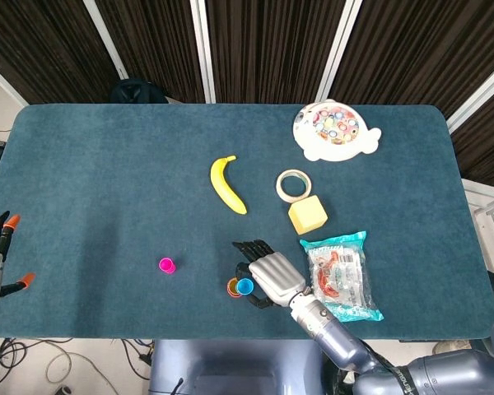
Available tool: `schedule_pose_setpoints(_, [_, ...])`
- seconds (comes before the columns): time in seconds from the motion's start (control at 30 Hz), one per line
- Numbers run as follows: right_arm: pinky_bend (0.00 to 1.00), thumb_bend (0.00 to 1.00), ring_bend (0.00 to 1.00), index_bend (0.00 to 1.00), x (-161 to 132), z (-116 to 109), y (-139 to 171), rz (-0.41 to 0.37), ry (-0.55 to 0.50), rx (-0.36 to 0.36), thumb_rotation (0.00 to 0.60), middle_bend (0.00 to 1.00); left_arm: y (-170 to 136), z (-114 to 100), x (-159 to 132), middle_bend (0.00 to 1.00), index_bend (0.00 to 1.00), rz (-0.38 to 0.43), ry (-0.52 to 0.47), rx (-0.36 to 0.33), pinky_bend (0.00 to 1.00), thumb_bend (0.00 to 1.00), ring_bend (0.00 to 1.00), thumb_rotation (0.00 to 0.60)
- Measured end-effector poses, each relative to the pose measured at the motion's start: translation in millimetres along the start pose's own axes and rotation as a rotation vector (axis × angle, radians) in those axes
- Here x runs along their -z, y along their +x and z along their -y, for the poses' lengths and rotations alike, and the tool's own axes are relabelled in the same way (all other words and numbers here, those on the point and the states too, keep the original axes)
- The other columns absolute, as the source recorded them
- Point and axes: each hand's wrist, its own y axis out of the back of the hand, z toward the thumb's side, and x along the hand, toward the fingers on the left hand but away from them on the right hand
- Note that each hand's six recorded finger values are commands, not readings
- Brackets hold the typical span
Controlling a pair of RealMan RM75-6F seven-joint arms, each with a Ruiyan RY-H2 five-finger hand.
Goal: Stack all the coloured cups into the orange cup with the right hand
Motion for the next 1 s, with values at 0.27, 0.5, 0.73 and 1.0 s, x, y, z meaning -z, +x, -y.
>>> schedule_pose_setpoints(0.27, [0.08,0.43,0.04,0.47,4.0,4.6,-9.4,0.019,-0.007,-0.004,0.600,0.00,-0.1,0.8,-0.3,0.00,0.00,0.000,0.003,0.002,0.05,0.00,0.00,0.600])
schedule_pose_setpoints(0.5, [0.09,0.43,0.04,0.47,8.9,10.5,-18.8,0.042,-0.013,-0.015,0.600,0.00,0.3,0.8,0.1,0.00,0.00,-0.002,0.005,0.001,0.05,0.00,0.00,0.600])
schedule_pose_setpoints(0.73, [0.09,0.43,0.04,0.47,8.8,15.9,-20.0,0.041,-0.012,-0.030,0.600,0.00,0.4,1.0,0.2,0.00,0.00,-0.003,0.006,0.001,0.05,0.00,0.00,0.600])
schedule_pose_setpoints(1.0, [0.09,0.43,0.04,0.47,6.8,18.1,-18.8,0.034,-0.015,-0.036,0.600,0.00,0.3,1.3,-0.7,0.00,0.00,0.000,0.005,0.001,0.05,0.00,0.00,0.600])
